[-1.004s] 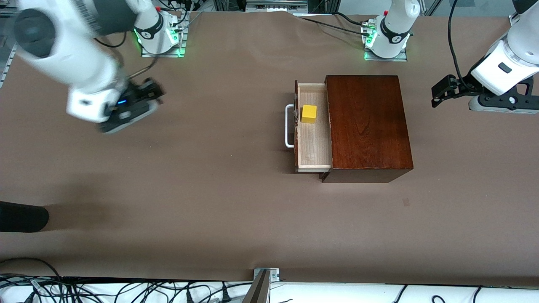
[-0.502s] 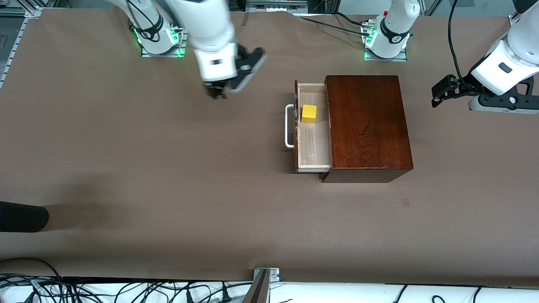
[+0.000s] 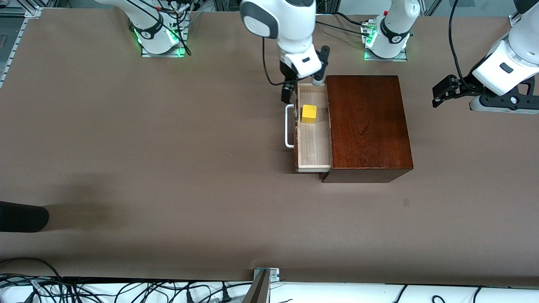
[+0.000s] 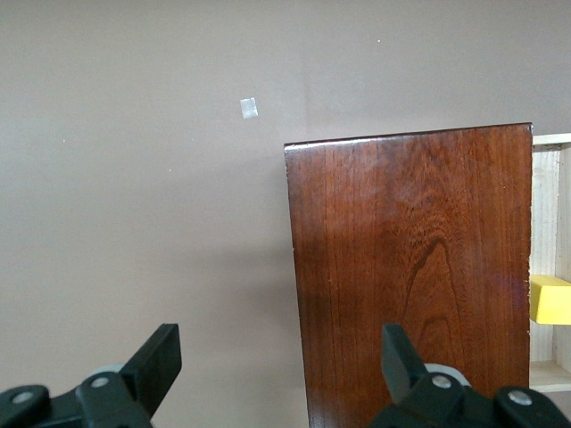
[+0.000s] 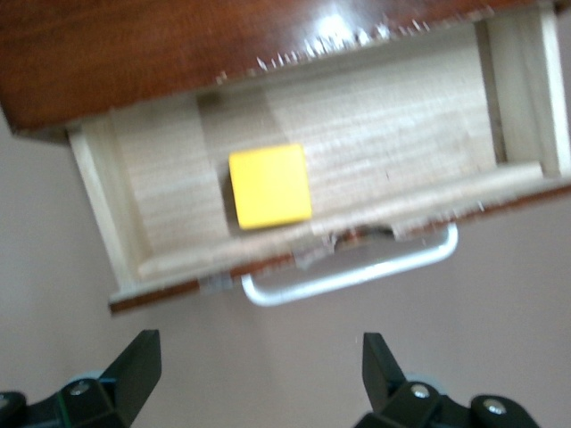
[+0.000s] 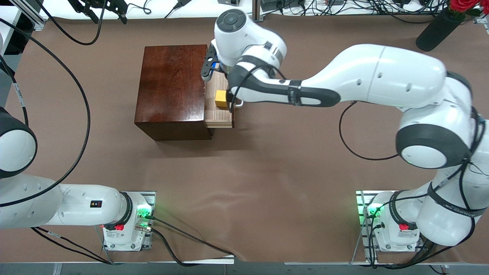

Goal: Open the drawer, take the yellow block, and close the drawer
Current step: 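Move the right gripper over the yellow cube in the open drawer, then lower the right gripper and grasp the yellow cube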

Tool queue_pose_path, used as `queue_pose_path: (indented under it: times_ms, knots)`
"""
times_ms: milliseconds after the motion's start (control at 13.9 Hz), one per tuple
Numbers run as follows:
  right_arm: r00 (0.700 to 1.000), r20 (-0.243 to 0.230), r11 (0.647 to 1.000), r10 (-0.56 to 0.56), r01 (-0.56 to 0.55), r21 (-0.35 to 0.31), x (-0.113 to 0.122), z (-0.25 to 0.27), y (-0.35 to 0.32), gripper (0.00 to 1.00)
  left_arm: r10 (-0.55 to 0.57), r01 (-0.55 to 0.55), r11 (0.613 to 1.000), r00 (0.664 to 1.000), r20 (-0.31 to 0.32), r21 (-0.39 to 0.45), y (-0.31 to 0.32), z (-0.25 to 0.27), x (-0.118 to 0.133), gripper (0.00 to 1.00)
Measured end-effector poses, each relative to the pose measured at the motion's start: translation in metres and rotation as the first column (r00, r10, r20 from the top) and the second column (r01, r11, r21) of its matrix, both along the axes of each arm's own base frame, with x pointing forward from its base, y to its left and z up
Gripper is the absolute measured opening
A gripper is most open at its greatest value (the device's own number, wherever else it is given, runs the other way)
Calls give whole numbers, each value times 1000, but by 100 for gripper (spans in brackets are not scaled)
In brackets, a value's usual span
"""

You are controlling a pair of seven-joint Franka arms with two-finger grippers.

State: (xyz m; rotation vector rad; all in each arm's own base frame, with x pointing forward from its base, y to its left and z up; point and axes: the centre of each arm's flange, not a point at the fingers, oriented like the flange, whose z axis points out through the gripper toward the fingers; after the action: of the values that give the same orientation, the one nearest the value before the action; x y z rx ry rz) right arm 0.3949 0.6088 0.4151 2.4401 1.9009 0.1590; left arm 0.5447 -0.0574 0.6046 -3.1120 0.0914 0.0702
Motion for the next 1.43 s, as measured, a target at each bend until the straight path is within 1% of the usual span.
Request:
queue_pose_path:
  times_ms: [287,358,574,717,1004,1434]
  knots:
    - [1000,10,999,24,-24,28,-2,-10,29,100,0,0,1000,1000,0,0,0,0,0,100]
    - [999,14,999,29,-30,25,-3,-16,34,100,0,0,1000,1000,0,0,0,0,0,100]
    - [997,44,998,64,-64,-9,-5,-49,44,100,-1,1,1000,1000,0,0,0,0,0,100]
    - [996,50,997,80,-80,-4,-3,-66,49,100,-1,1,1000,1000,1,0,0,0,0,100]
    - [994,65,996,86,-87,9,4,-73,49,100,-1,1,1000,1000,2,0,0,1,0,100]
    - [994,58,996,93,-93,4,3,-94,52,100,-5,5,1000,1000,3,0,-3,1,0,100]
